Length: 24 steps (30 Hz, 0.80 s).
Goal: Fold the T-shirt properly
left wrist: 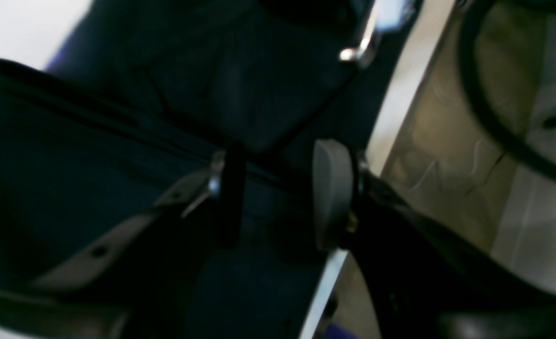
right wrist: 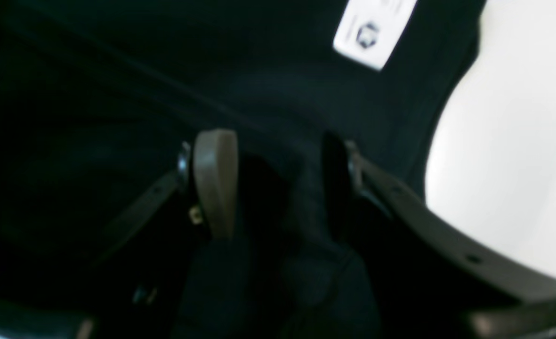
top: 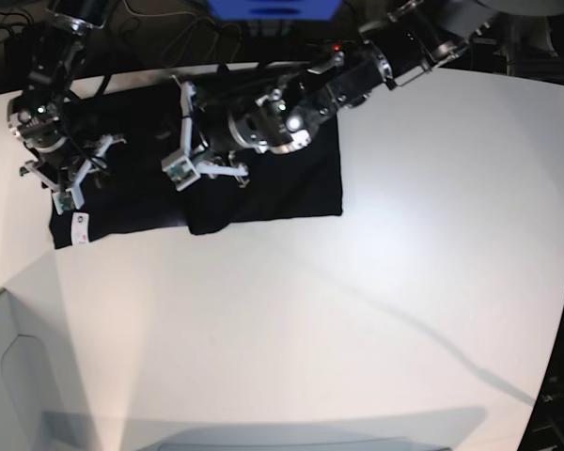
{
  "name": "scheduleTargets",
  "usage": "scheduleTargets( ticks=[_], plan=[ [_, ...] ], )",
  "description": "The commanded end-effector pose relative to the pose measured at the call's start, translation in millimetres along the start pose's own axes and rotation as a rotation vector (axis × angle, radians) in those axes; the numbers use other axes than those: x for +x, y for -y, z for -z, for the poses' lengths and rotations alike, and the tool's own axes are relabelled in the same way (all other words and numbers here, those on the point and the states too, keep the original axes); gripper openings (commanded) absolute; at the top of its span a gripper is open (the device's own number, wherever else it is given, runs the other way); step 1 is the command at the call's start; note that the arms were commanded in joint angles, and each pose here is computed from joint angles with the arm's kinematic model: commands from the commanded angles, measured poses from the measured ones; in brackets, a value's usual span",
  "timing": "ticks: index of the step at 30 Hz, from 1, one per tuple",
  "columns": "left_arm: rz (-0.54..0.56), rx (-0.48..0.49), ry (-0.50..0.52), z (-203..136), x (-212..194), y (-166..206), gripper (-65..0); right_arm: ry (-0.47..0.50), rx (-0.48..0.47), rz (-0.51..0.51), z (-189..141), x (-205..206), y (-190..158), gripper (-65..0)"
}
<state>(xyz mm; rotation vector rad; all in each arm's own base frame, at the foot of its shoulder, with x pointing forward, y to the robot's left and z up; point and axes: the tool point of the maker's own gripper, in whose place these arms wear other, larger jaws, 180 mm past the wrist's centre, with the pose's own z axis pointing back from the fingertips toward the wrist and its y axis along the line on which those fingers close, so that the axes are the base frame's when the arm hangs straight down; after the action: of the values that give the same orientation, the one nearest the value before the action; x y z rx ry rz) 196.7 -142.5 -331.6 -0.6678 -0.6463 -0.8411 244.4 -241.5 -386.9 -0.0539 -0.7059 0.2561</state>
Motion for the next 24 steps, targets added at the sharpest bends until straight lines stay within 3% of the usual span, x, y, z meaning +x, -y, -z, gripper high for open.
scheduleTargets(
  ticks=[1, 6, 9, 12, 24],
  plan=[
    [-0.004, 0.03, 0.054, -10, 13, -12, -41.7, 0.058, -0.015, -0.03, -7, 18, 6, -35.1],
    [-0.161, 0.251, 0.084, -61, -12, -94, -41.7, 0.118, -0.05, -0.068, -22, 41, 10, -31.0],
    [-0.325, 0.422, 0.086, -100, -49, -146, -41.7, 0.132, -0.086, -0.053, -27, 43, 22, -29.6],
    [-0.466, 0.534, 0.079, -125, -85, -174, -41.6, 0.146, -0.128, -0.028, -31, 48, 39, -29.5],
    [-0.565, 0.573, 0.001, -123, -127, -188, -41.6, 0.007, -0.157, 0.098, -11, -8, 86, -29.4]
  ],
)
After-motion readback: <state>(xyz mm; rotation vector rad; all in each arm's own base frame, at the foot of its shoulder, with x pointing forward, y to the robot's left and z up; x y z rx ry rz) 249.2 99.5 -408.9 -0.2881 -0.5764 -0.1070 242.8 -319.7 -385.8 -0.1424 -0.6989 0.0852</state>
